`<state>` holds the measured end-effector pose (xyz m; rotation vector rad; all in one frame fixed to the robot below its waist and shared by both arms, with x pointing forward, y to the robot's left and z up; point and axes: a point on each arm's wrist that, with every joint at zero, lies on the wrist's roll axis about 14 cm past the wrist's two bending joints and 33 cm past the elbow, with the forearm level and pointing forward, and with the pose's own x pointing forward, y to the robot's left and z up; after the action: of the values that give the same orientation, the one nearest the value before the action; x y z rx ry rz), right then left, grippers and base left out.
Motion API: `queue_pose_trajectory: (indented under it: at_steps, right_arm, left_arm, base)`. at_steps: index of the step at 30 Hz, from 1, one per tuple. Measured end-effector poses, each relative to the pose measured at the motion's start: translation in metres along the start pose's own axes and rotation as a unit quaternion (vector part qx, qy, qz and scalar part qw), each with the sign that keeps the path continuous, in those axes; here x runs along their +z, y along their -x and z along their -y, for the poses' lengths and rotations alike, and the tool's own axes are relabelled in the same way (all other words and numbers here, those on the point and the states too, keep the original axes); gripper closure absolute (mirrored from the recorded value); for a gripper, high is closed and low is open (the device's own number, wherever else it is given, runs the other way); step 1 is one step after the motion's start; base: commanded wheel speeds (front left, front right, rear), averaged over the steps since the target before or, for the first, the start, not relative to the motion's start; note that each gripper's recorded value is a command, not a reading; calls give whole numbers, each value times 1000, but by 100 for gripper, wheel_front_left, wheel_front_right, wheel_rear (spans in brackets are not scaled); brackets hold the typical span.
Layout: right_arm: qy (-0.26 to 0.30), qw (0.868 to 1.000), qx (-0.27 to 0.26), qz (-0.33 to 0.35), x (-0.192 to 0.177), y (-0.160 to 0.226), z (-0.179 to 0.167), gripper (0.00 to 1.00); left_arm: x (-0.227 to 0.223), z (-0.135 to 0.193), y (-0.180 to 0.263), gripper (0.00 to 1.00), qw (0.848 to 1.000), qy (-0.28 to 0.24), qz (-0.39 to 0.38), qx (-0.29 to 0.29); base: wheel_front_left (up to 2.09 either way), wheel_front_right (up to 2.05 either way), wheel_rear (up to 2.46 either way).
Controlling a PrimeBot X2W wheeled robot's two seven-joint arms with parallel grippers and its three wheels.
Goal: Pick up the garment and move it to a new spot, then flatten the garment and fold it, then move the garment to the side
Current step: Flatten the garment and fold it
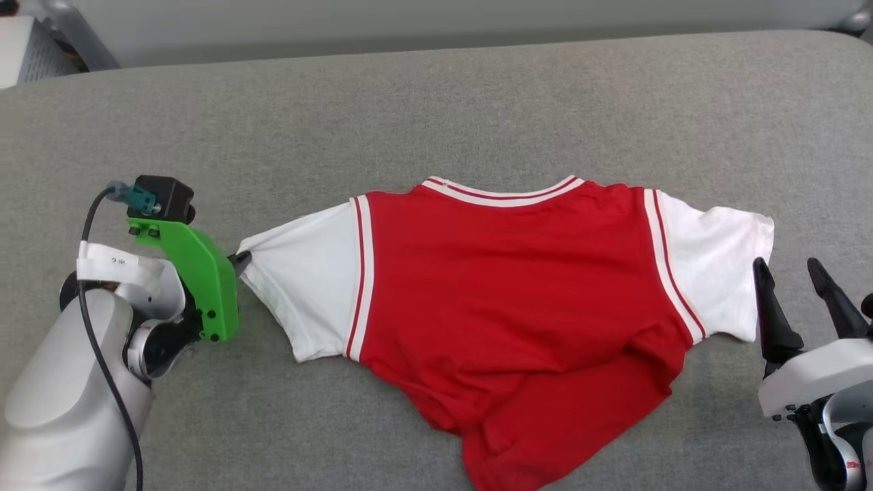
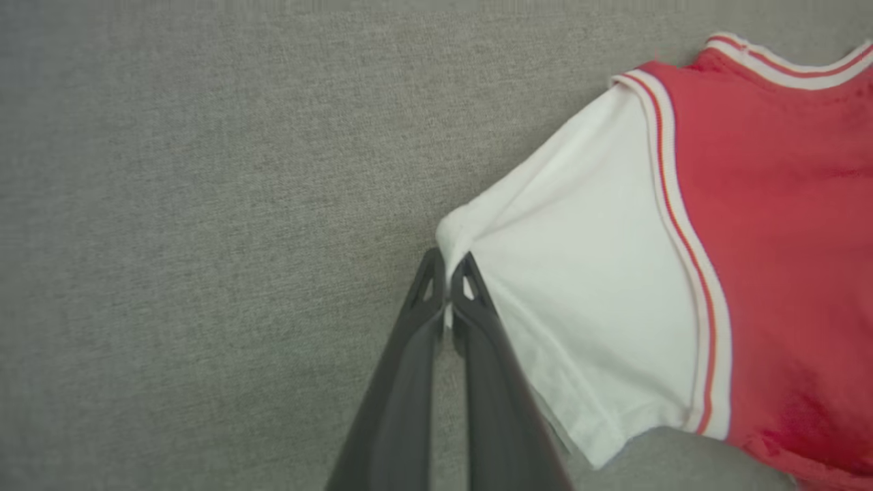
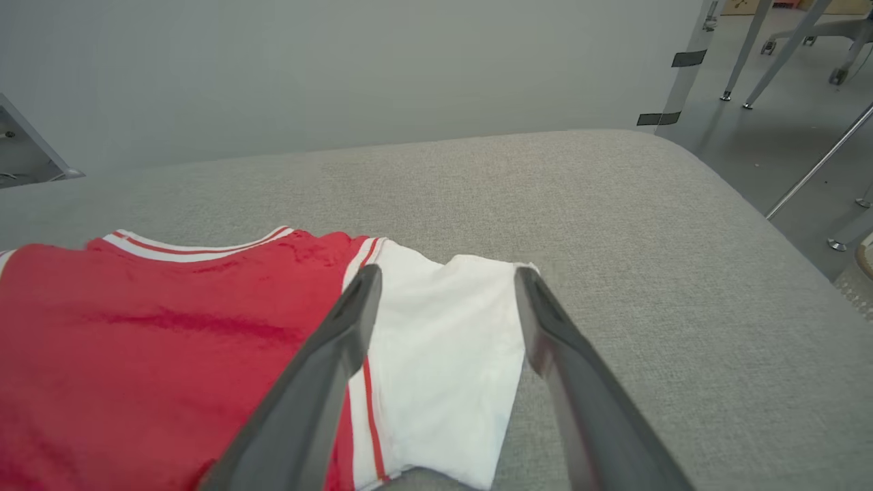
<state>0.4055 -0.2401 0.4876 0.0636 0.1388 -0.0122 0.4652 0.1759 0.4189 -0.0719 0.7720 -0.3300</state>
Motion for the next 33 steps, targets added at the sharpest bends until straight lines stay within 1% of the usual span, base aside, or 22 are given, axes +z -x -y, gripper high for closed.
queue_pose_trajectory:
  at_steps: [5,8,11,14,17,19,20,25,30,33]
  right_arm:
    - [22,999,11,-46,-3,5,1,0]
    - [38,995,19,-86,-7,4,3,0]
    - [29,989,27,-141,-14,0,2,0]
    - [36,978,24,-202,-20,-9,9,0]
    - [56,968,13,-243,-15,-24,21,0]
    - [59,963,11,-264,-14,-34,24,0]
    - [65,951,5,-301,-18,-50,30,0]
    - [74,934,-4,-350,-33,-76,40,0]
    - [83,917,2,-391,-62,-93,36,0]
    - [87,908,15,-408,-81,-99,27,0]
  left_arm:
    - [-3,1,32,100,999,8,32,5]
    - [-10,13,50,100,999,20,44,-6]
    - [-15,30,66,100,998,29,52,-25]
    - [-18,39,77,100,997,35,58,-28]
    - [-21,48,83,100,997,43,62,-33]
    - [-23,51,84,100,996,46,62,-35]
    - [-24,55,84,100,996,50,62,-38]
    - [-33,58,75,100,996,60,50,-42]
    - [-37,56,69,100,995,75,48,-41]
    - [-36,59,69,100,994,79,53,-46]
  base:
    - [0,0,0]
    - [0,0,0]
    - [0,0,0]
    - [0,0,0]
    - [0,0,0]
    - [0,0,0]
    - [0,0,0]
    - [0,0,0]
    - [0,0,0]
    - [0,0,0]
